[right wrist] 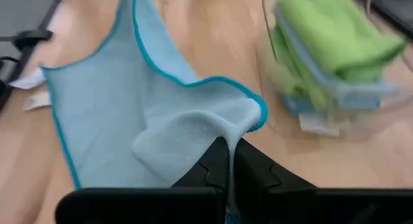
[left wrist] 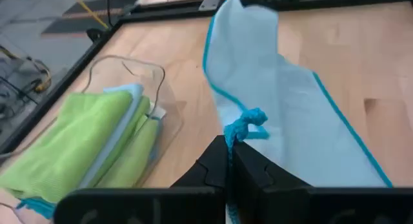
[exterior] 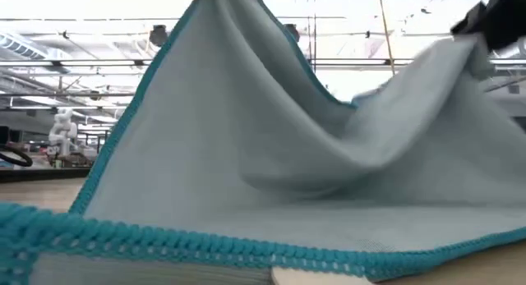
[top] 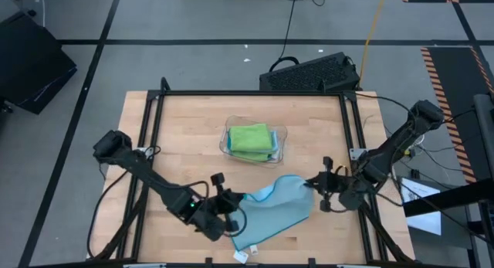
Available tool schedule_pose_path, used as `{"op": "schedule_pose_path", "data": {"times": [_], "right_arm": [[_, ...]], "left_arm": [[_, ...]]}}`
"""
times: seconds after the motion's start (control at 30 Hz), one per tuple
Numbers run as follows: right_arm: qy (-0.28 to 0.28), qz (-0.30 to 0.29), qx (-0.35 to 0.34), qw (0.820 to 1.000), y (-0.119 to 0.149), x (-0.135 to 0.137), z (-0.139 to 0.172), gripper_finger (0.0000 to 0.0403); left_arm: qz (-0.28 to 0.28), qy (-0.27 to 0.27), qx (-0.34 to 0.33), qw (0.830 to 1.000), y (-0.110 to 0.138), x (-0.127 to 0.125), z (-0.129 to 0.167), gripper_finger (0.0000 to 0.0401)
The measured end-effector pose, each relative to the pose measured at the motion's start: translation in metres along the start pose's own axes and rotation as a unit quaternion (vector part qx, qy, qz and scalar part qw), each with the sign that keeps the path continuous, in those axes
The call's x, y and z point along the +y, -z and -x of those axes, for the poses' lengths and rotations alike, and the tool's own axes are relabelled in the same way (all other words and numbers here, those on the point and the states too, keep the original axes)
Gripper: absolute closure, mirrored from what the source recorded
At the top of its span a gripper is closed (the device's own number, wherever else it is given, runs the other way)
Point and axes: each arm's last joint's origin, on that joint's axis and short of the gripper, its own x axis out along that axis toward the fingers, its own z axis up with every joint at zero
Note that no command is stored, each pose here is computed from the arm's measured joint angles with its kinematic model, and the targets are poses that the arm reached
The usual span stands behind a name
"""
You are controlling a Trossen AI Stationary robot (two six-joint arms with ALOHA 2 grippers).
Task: Fold microfiber towels
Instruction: Fold the blue microfiber cloth
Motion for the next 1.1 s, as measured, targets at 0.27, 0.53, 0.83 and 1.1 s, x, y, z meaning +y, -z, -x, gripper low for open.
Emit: {"op": "schedule_pose_path", "data": {"times": [0.27, 0.53, 0.83, 1.1], "right_arm": [[-0.109, -0.094, 0.096, 0.985, 0.047, -0.012, -0.025, 0.0357], [-0.116, -0.132, 0.186, 0.967, 0.071, -0.024, -0.031, 0.0226], [-0.135, -0.125, 0.212, 0.96, 0.069, -0.032, -0.031, 0.0134], [-0.073, -0.109, 0.185, 0.974, 0.065, -0.051, -0.024, 0.0125]], "left_arm": [[0.015, 0.025, 0.042, 0.999, 0.007, 0.004, -0.014, 0.0389], [0.029, 0.027, 0.059, 0.997, 0.02, 0.006, -0.022, 0.0393], [0.045, 0.031, 0.061, 0.997, 0.023, 0.007, -0.025, 0.0395], [0.046, 0.042, 0.057, 0.996, 0.021, 0.005, -0.025, 0.0397]]}}
